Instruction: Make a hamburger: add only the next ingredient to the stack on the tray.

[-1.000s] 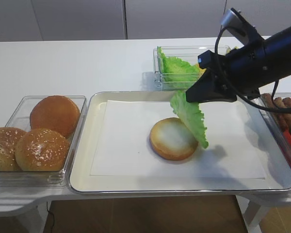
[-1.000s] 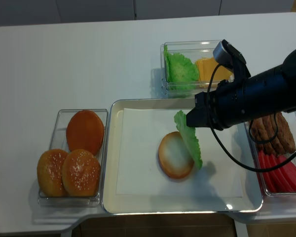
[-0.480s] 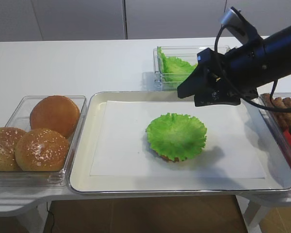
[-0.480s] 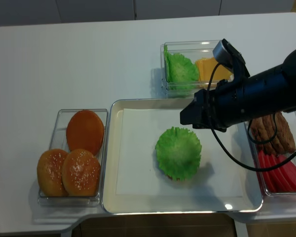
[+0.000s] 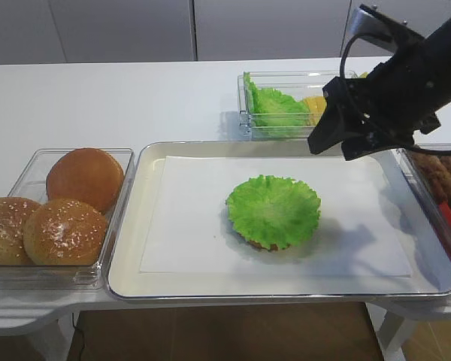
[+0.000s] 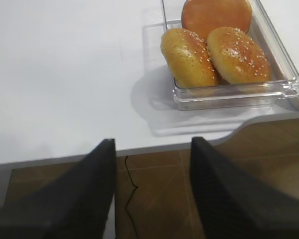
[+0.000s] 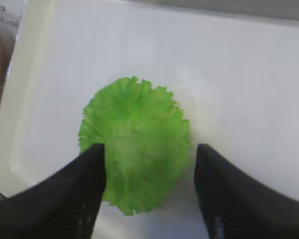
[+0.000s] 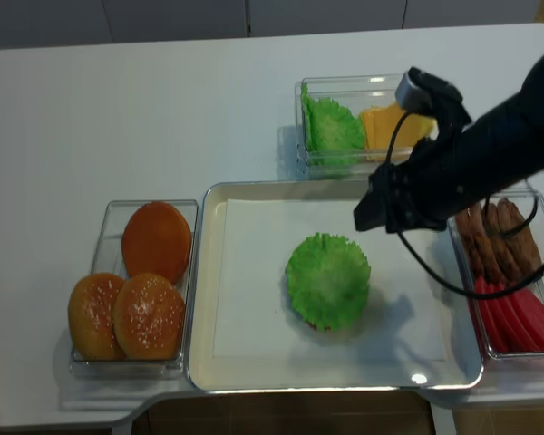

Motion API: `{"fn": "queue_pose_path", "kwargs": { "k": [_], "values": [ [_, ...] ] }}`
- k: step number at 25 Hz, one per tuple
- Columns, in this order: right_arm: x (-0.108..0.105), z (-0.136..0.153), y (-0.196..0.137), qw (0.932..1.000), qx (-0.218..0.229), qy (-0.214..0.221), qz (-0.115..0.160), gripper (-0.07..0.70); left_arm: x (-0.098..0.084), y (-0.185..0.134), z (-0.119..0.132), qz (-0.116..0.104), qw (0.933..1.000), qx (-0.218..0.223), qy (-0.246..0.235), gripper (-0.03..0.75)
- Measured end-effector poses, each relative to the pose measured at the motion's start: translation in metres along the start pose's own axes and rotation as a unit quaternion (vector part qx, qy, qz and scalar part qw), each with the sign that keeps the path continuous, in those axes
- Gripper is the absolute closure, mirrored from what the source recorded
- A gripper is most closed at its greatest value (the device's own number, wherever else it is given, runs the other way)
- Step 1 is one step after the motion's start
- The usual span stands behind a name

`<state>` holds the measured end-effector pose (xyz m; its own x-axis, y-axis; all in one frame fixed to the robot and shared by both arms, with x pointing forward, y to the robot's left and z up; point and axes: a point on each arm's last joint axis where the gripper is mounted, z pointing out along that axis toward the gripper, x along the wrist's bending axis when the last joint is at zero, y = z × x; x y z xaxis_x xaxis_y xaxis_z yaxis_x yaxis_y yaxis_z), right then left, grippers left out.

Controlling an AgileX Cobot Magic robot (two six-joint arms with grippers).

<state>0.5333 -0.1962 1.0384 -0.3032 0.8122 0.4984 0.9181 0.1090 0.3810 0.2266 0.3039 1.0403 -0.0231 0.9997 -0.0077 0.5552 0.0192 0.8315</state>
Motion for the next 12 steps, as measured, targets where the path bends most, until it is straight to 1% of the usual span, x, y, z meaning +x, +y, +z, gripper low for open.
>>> {"fn": "queue_pose_path", "kwargs": {
  "k": [4,6,8,12],
  "values": [
    [0.001,-0.019,0.002,0.9984,0.001,-0.056,-0.009,0.202,0.000,0.000,0.000,0.000,1.0000,0.000,0.000,0.359],
    [0.001,-0.030,-0.004,0.9959,0.008,-0.090,-0.011,0.202,0.000,0.000,0.000,0.000,1.0000,0.000,0.000,0.359],
    [0.000,-0.040,-0.010,0.9917,0.025,-0.125,-0.018,0.202,0.000,0.000,0.000,0.000,1.0000,0.000,0.000,0.359],
    [0.005,-0.063,-0.022,0.9860,0.031,-0.162,-0.022,0.202,0.000,0.000,0.000,0.000,1.0000,0.000,0.000,0.359]
  ]
}}
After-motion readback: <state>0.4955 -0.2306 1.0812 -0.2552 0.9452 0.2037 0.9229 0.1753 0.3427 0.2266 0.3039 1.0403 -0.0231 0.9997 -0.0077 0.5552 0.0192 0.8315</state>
